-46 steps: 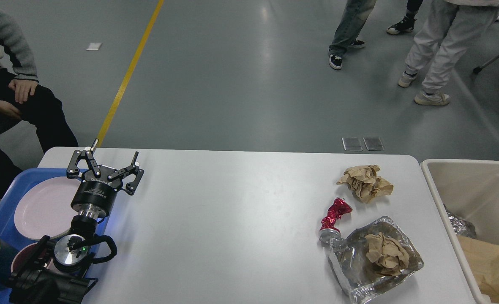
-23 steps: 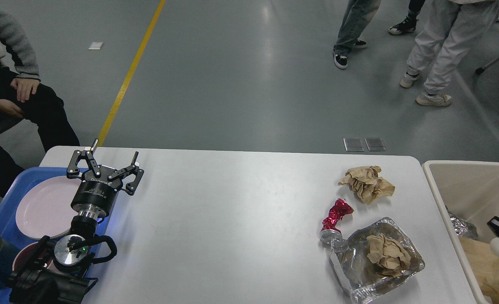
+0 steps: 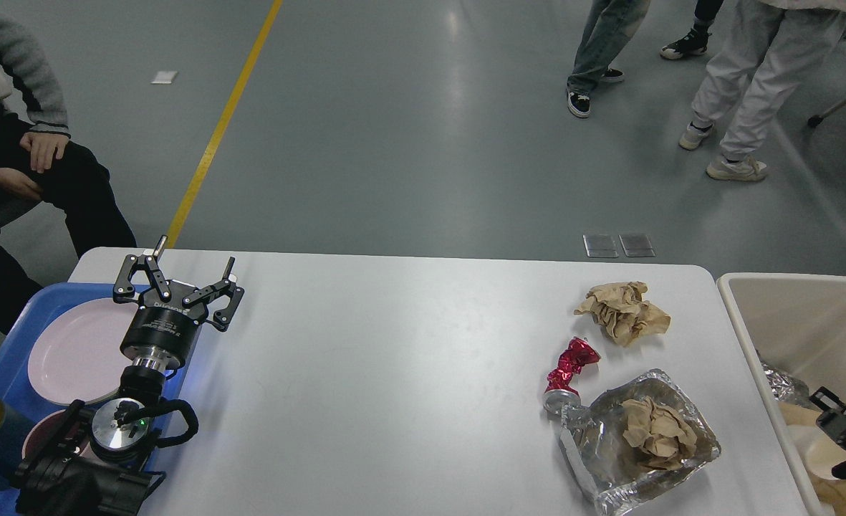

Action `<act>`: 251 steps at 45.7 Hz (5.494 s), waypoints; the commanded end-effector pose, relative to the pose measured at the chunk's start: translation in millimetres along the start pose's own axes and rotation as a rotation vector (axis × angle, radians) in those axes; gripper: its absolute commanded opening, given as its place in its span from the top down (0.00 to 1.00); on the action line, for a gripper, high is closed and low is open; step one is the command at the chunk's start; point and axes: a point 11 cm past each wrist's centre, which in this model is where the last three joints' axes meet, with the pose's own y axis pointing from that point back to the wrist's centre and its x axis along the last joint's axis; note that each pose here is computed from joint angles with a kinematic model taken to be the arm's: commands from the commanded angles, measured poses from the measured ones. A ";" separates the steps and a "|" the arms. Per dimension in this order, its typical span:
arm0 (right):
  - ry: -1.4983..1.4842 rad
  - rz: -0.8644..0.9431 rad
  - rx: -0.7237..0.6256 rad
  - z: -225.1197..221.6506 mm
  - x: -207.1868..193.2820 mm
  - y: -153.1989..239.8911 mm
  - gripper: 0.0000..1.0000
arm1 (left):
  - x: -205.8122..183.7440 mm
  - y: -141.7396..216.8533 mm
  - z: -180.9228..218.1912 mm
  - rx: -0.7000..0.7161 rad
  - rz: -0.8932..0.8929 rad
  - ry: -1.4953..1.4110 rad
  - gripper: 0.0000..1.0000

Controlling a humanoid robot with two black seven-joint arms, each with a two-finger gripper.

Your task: Tidy desktop

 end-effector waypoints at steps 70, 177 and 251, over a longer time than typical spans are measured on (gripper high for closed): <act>0.759 -0.621 0.442 -195.5 77.0 424.3 0.00 | 0.0 0.0 0.1 -0.001 0.000 0.000 0.03; -0.068 -0.774 0.136 -92.6 -144.0 173.8 1.00 | -0.3 0.0 -0.1 0.001 -0.003 0.000 0.03; 0.085 -0.693 0.297 -86.6 123.0 290.4 1.00 | -0.5 0.0 -0.1 0.001 -0.005 0.000 0.03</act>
